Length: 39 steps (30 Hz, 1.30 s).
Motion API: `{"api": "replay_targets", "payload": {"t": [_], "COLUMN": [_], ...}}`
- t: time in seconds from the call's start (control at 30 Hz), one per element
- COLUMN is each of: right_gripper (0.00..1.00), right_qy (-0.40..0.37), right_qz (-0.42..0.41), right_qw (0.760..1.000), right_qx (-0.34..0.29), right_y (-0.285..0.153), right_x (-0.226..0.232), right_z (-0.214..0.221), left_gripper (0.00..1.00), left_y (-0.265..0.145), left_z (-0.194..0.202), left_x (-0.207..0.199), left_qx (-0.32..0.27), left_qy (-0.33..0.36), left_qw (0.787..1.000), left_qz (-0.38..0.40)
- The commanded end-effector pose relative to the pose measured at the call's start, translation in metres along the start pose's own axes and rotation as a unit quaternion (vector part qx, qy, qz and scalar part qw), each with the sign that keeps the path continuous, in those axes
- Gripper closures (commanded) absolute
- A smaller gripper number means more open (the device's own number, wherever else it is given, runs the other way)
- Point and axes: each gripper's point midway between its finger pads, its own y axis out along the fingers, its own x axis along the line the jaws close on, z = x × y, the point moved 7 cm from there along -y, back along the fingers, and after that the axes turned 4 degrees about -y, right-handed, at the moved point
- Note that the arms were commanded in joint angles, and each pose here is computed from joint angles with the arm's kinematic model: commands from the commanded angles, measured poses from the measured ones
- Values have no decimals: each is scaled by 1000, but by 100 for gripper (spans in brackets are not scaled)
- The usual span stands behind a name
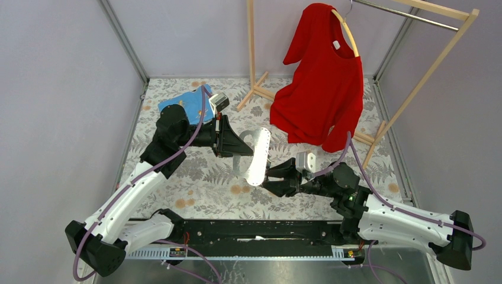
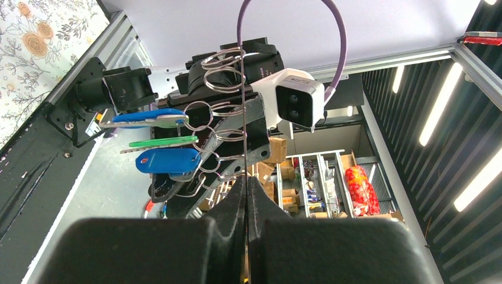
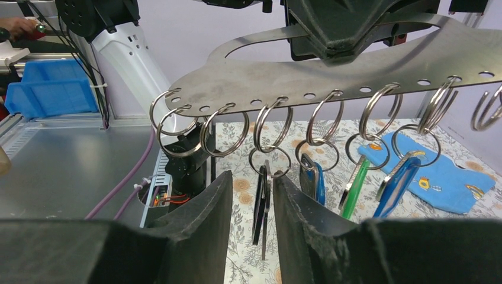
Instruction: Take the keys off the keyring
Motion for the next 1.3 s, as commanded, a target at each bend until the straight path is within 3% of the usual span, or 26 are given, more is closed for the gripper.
{"api": "replay_targets", "payload": {"t": [0.0,0.2,0.33,0.37,0.7,0.97,1.13,1.27], "right_gripper": [64,70,98,100,100,100,100,100], "right_qy": [-11,4,15,17,27,65,80,77], "right_qz": [5,11,12,12,5,-42,-56,-48], "right_qw": [998,998,999,999,993,963,951,953], "right_qx": [-57,-61,-44,-34,114,256,293,288], "right_y": [7,6,4,3,-22,-26,-21,-13], "right_x": [-1,-1,0,0,6,14,15,12], "right_z": [-33,-30,-28,-27,-26,-11,-7,-10], "left_gripper": [100,100,100,100,100,100,100,100], "left_y": [-2,-2,-2,-3,-9,-13,-17,-22], "left_z": [3,3,5,6,10,13,18,25], "left_x": [-20,-13,-10,-9,18,31,19,10], "left_qx": [-5,-2,3,5,35,36,23,21], "left_qy": [49,47,54,58,171,244,299,347], "left_qw": [998,999,998,998,984,968,954,938], "left_qz": [28,24,27,28,-29,-37,-17,-5]}}
